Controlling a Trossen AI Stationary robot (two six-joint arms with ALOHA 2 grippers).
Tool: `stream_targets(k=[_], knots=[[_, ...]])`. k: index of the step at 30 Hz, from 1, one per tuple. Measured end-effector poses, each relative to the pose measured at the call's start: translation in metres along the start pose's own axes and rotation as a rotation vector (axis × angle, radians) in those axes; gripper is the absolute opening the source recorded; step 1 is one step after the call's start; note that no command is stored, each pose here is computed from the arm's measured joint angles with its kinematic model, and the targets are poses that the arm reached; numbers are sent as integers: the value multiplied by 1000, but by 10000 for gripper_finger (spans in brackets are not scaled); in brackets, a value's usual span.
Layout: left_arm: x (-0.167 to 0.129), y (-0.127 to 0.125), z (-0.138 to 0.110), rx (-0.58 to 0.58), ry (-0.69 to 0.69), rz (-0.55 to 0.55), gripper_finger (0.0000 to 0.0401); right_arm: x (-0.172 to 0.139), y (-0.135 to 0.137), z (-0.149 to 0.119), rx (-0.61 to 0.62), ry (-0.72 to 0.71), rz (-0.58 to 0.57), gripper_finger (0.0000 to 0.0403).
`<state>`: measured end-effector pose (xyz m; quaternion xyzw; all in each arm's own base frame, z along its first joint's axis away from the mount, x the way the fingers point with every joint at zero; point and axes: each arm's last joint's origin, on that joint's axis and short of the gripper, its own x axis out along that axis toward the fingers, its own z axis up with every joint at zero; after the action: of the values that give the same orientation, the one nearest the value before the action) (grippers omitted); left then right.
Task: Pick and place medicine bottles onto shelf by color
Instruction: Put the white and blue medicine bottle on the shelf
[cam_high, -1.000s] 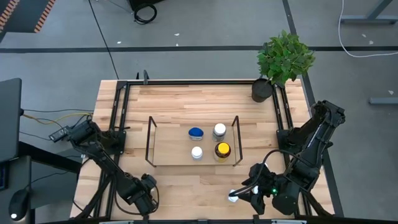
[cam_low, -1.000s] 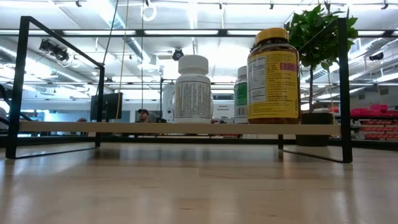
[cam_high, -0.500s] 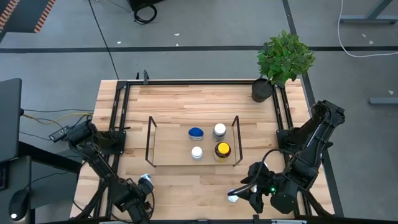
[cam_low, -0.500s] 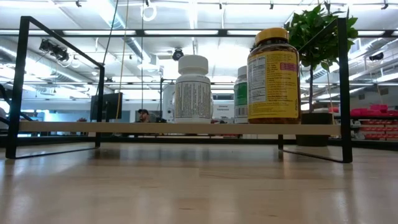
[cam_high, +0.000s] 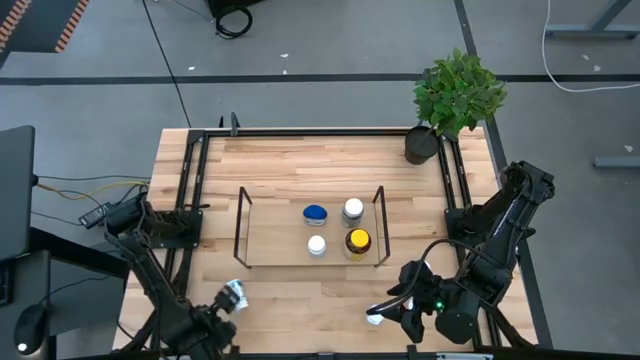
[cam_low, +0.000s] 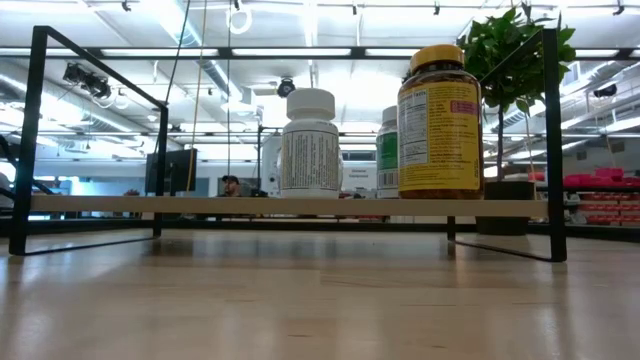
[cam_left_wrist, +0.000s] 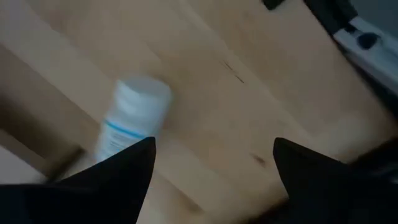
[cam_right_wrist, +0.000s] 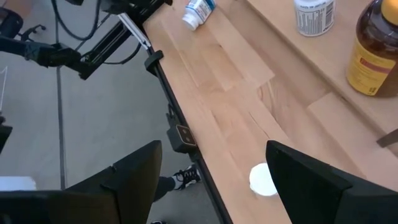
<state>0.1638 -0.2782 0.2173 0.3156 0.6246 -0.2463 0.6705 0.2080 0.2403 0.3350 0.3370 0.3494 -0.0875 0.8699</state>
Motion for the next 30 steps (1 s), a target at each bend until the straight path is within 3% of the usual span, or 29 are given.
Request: stream_targets(k=[3,11,19,30], knots=[[0,8,2,79,-6,55,334,0,0,0,8,-12,-2,293],[10,47,4,97,33,67,334,0,0,1,-10,-43,-2,293],[28,69,10,226,93,-25,334,0,1,1,-6,-44,4,293],[65,85,14,242,236,-92,326,0,2,2,0,-46,13,293]])
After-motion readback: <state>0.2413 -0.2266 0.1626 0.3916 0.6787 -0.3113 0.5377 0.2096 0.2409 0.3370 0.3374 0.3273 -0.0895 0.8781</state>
